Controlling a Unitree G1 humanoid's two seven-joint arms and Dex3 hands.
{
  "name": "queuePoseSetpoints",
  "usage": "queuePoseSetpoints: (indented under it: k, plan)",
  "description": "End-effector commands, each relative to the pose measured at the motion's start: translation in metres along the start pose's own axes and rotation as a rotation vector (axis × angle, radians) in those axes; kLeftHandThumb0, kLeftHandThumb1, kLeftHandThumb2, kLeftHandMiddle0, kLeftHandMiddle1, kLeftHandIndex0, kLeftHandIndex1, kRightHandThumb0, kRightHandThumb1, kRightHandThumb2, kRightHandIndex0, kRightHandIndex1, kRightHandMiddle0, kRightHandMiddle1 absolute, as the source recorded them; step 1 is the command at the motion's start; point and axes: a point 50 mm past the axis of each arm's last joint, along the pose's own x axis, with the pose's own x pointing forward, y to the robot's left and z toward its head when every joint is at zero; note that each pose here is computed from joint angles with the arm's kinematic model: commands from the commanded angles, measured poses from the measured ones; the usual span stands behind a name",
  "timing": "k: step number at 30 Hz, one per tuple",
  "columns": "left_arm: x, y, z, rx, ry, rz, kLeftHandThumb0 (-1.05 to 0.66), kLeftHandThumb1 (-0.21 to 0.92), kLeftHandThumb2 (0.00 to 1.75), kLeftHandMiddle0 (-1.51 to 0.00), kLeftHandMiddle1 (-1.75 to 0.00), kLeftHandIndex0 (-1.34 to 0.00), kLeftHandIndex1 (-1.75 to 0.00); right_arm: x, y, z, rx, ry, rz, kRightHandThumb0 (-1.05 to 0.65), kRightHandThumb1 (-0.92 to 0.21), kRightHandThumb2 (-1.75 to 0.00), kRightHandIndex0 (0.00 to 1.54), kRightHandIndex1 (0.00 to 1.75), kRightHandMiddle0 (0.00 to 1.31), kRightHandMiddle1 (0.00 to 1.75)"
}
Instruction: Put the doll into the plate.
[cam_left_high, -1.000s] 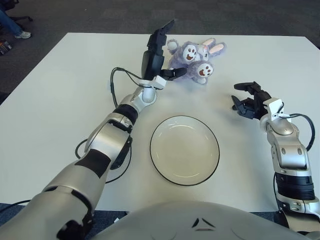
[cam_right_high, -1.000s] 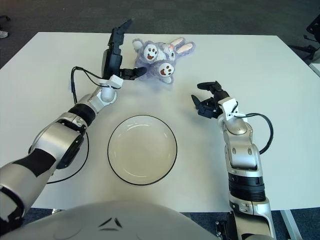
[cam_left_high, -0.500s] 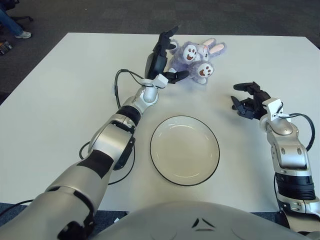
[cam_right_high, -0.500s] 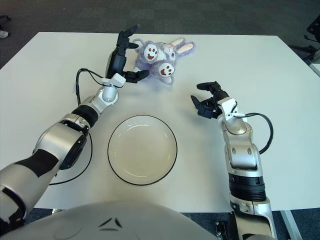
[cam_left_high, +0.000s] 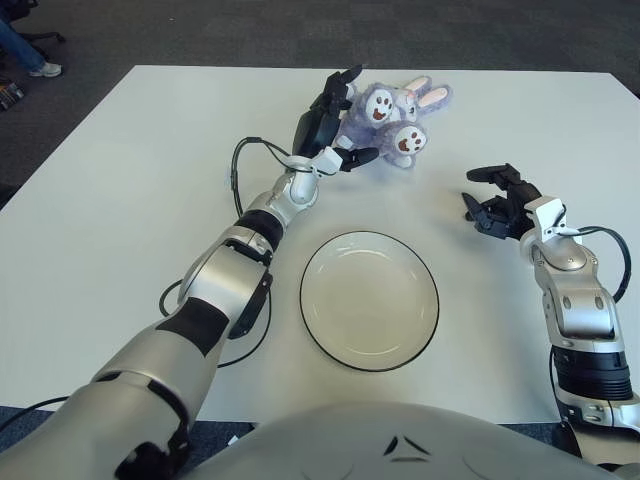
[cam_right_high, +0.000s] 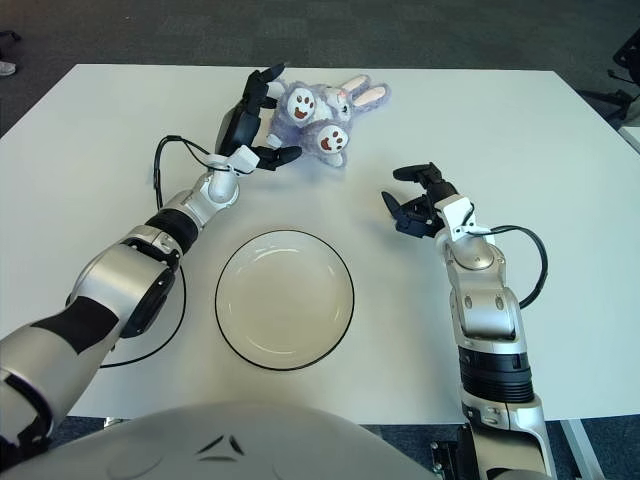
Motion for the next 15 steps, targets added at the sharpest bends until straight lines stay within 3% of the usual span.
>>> queuePoseSetpoints:
  k: [1, 8, 15]
  plan:
    - [0.0077, -0.0017, 0.0050, 0.046, -0.017, -0.037, -0.80, 0.50, 0.70, -0.25, -0.93, 0.00, -0.72, -0.0013, -0.0015, -0.0030, -0.026, 0.004, -0.002, -0.53, -0.65, -0.84, 0.46, 1.44, 0.00, 1.20]
    - [0.0092, -0.0051, 0.0060, 0.074, -0.022, -0.077, -0.75, 0.48, 0.70, -0.19, -0.95, 0.00, -0.76, -0.0020, -0.0010, -0.0036, -0.035, 0.009, -0.006, -0.54, -0.66, -0.84, 0.48, 1.43, 0.00, 1.11]
    - [0.0106, -0.0063, 0.0071, 0.104, -0.035, -0.103, -0.64, 0.36, 0.84, -0.11, -0.95, 0.00, -0.80, -0.0020, -0.0004, -0.0049, 0.000, 0.009, 0.001, -0.55, -0.67, -0.82, 0.53, 1.52, 0.00, 1.07]
